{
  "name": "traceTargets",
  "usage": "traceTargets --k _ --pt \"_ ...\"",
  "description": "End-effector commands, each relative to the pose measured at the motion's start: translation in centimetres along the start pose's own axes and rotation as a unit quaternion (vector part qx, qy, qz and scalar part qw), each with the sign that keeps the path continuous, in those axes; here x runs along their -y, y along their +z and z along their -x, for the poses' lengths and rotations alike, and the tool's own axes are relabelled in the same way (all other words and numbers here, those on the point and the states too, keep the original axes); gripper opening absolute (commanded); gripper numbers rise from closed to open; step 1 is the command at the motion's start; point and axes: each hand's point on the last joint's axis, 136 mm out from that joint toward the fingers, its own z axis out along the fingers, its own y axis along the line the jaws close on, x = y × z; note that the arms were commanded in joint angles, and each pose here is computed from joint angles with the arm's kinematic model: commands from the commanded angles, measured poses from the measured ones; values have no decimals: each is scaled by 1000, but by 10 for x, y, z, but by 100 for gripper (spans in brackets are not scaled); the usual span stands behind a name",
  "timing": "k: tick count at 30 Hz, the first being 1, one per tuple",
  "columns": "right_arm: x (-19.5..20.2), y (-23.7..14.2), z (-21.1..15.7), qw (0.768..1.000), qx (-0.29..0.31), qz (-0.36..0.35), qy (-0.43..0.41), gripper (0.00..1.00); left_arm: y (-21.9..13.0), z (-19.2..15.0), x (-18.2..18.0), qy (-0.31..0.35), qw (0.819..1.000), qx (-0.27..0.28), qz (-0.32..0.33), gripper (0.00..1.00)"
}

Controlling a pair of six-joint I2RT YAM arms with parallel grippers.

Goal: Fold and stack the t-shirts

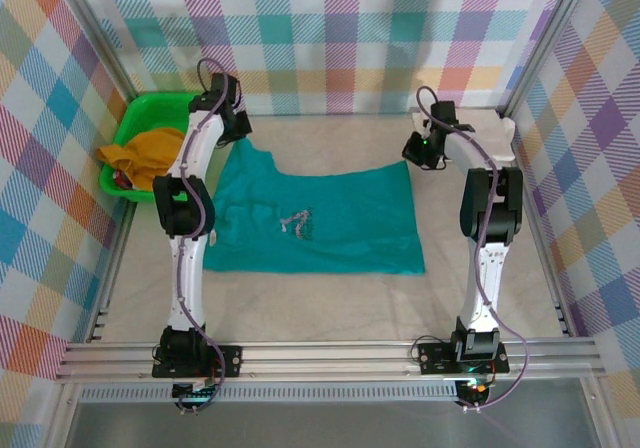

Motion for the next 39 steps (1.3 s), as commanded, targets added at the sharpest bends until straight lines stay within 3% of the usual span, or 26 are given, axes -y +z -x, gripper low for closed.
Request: traceTargets --k 1,12,17,27,34,39 --pt "-25 -31 32 998 51 34 -6 0 -1 -1 13 23 999 -9 -22 0" --pt "-17 -49 37 996 81 37 4 0 -18 -8 -13 62 997 -7 45 0" --pt "-16 -57 31 996 86 40 -3 0 -50 -6 -16 52 997 50 30 0" --pt "-14 -76 8 995 88 54 -14 0 -95 -43 -32 40 997 65 30 0" --pt "10 -79 -40 996 71 47 30 0 -100 -103 -60 23 996 45 69 0" --pt "12 -82 -52 996 57 47 41 0 -98 -123 -73 18 996 34 84 0"
